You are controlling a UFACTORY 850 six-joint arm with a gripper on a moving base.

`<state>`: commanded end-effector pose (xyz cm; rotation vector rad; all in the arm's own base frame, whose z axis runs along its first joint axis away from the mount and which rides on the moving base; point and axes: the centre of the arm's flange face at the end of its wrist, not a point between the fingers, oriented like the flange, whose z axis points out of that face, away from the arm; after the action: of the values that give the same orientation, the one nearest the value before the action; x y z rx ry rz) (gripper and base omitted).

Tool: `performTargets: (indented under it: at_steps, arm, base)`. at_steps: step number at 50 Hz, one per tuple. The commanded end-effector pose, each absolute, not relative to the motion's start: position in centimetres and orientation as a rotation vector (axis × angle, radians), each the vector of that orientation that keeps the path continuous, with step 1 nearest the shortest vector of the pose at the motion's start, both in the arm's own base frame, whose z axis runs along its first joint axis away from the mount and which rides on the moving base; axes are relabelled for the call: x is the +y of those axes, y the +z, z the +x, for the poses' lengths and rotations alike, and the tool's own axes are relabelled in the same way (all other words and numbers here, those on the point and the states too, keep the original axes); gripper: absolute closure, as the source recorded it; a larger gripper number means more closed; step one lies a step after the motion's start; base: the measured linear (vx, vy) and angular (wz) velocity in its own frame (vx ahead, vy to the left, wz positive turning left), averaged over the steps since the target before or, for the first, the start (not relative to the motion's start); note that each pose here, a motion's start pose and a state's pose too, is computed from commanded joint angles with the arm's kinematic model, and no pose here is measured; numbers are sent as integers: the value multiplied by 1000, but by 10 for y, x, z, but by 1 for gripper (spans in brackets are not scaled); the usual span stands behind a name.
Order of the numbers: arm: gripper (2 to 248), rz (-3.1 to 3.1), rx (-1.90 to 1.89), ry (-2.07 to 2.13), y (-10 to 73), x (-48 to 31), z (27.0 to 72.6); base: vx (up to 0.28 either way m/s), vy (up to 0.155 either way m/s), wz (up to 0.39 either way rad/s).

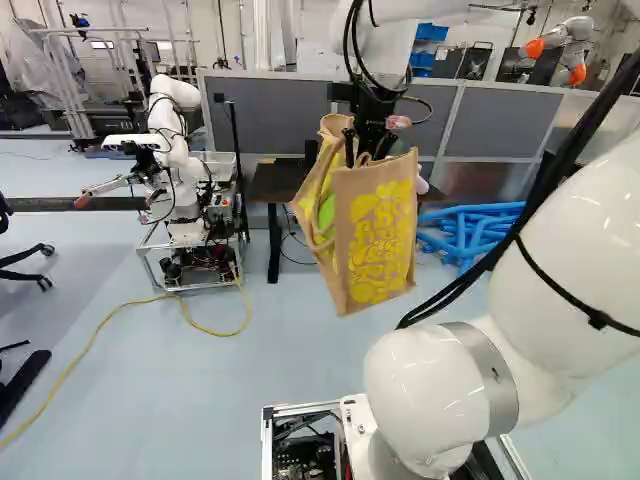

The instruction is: Pick up the bag on the ground and place it on the table

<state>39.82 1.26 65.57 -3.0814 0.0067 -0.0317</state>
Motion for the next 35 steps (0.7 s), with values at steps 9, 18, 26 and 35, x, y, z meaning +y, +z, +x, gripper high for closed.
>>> performTargets:
  at_steps: [9, 18, 26, 35]
  arm:
    - [229, -3081, 5, -34, 670, 12, 400]
    - [229, -3080, 3, -53, 684, 12, 401]
    - [229, -3079, 2, -86, 697, 12, 403]
    - [229, -3077, 1, -112, 711, 12, 404]
  base:
    - [0, 0, 0]
    - [0, 0, 0]
    - [0, 0, 0]
    - [0, 0, 0]
